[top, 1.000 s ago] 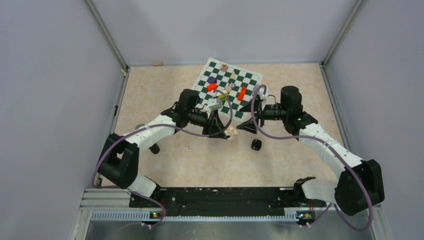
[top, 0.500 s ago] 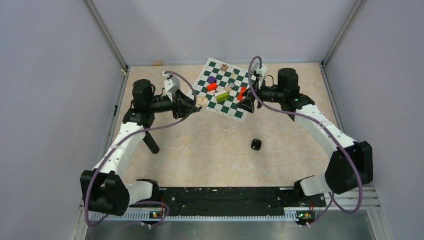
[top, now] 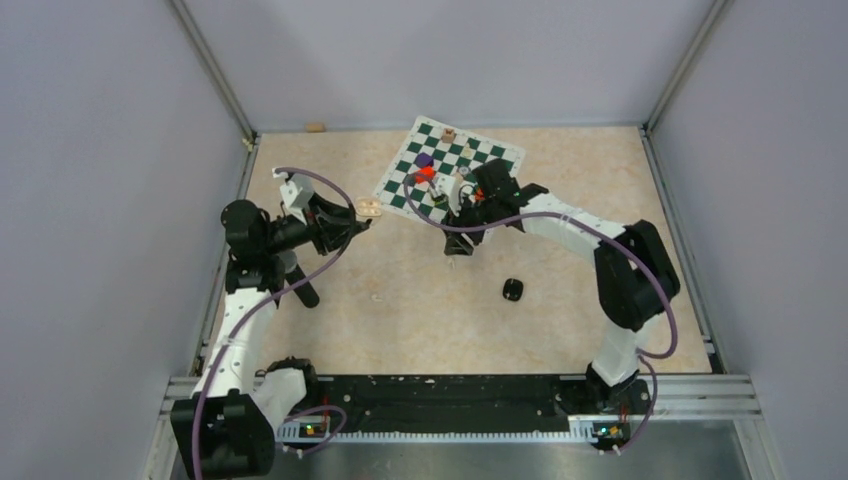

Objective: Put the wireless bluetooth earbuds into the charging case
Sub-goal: Pick up the earbud from the center of the board.

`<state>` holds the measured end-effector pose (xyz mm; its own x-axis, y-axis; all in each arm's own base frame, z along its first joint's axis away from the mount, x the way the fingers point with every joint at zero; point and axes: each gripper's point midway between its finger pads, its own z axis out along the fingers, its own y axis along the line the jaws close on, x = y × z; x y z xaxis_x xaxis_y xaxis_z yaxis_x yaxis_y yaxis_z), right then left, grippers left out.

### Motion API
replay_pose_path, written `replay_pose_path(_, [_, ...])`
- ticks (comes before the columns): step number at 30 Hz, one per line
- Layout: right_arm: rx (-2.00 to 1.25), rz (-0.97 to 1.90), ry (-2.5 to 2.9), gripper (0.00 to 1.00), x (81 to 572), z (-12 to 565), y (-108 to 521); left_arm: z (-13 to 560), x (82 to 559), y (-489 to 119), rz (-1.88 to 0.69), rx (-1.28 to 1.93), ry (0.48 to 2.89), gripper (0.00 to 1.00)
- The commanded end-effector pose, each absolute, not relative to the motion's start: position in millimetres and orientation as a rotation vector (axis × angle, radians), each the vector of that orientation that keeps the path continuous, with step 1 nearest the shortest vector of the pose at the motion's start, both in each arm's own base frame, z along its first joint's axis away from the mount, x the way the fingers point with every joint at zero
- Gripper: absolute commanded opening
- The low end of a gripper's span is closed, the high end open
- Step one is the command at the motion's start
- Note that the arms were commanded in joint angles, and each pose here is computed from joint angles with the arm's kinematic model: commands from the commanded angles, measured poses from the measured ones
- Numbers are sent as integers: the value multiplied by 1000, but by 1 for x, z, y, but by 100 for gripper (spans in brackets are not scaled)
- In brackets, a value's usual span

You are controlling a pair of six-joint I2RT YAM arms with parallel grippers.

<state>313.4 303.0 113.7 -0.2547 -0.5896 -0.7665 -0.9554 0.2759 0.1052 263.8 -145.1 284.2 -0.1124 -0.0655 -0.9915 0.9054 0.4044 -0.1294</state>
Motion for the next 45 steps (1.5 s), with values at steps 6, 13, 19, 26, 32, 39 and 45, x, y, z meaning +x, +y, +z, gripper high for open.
replay_pose_path(6, [-1516, 833, 2102, 41, 335, 76, 318, 306, 252, -145, -960, 869, 1335, 0])
replay_pose_path(13, [-1537, 804, 2204, 41, 328, 54, 313, 303, 252, -145, -961, 875, 1334, 0])
replay_pose_path(19, [-1562, 817, 2244, 40, 321, 43, 313, 302, 251, -145, -964, 878, 1334, 0])
replay_pose_path(26, [-1573, 767, 2254, 40, 325, 32, 317, 299, 251, -145, -969, 876, 1338, 0])
replay_pose_path(32, [-1596, 778, 2238, 33, 321, 31, 319, 299, 251, -146, -974, 876, 1340, 0])
replay_pose_path(39, [-1656, 806, 2198, 15, 312, 33, 319, 299, 250, -146, -975, 878, 1338, 0])
replay_pose_path(45, [-1644, 822, 2063, 8, 315, 70, 328, 296, 255, -145, -976, 853, 1352, 0])
